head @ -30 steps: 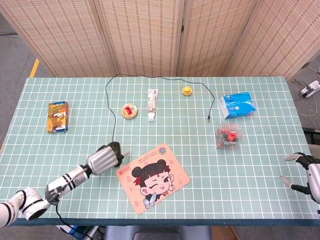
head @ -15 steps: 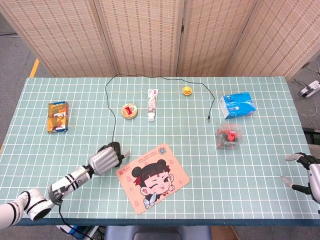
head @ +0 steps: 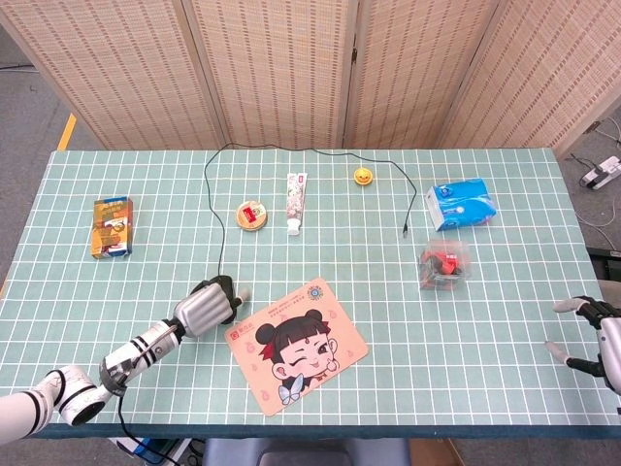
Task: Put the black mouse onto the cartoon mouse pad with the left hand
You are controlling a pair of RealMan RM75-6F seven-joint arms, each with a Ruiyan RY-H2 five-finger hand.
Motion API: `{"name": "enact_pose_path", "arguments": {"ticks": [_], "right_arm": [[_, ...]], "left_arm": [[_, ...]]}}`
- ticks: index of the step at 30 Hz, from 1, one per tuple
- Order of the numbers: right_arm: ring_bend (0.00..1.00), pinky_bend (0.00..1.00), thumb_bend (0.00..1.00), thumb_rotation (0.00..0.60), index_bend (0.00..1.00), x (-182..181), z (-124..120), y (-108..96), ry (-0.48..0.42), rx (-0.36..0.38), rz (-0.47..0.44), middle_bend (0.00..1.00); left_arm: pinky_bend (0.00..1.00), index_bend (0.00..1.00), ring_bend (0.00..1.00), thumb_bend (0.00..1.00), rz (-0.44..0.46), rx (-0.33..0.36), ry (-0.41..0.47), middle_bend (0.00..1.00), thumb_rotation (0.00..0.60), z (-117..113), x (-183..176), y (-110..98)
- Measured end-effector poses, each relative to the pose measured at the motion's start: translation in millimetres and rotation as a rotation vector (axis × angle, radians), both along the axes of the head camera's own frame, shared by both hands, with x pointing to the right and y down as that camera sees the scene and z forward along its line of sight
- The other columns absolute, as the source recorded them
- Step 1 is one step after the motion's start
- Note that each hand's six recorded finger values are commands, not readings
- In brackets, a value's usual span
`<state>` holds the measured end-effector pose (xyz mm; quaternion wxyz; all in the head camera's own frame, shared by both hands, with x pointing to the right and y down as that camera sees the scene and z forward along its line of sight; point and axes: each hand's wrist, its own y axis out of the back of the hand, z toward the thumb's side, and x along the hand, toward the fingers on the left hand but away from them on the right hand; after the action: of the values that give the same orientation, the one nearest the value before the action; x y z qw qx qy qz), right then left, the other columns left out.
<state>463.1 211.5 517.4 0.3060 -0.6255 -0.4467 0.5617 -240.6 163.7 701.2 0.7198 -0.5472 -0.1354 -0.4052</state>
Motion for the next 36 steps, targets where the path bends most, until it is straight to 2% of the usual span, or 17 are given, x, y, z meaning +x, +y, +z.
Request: {"name": "enact_pose_path", "arguments": {"ticks": [10,21,29,36], "right_arm": [[0.37,0.42,0.13,0.6,0.4,0,0,0,0.0,-0.001,0.002,0.4],[0.37,0.42,0.13,0.6,0.4,1,1,0,0.002,-0.005,0.004,0.4],[0.37,0.42,0.13,0.6,0.4,1,1,0,0.0,-0.005,0.004,0.4],[0.37,0.42,0.13,0.6,0.4,1,-2,0,-0.008,0.004,0.003,0.4]], "left_arm": [[1.0,0.29,0.94,0.21,-0.005,0.001,0.003,1.0,0.6,0,-1,0],[1.0,0.48,0.94,0.21,-0.009,0.0,0.017,1.0,0.6,-1,0,0],[1.0,0.52,0.94,0.21,-0.002,0.002,0.038,1.0,0.6,-11,7,2],[1.0,0.53,0.94,0.21,-0.002,-0.007,0.069,1.0,0.6,-31,20,6]]}}
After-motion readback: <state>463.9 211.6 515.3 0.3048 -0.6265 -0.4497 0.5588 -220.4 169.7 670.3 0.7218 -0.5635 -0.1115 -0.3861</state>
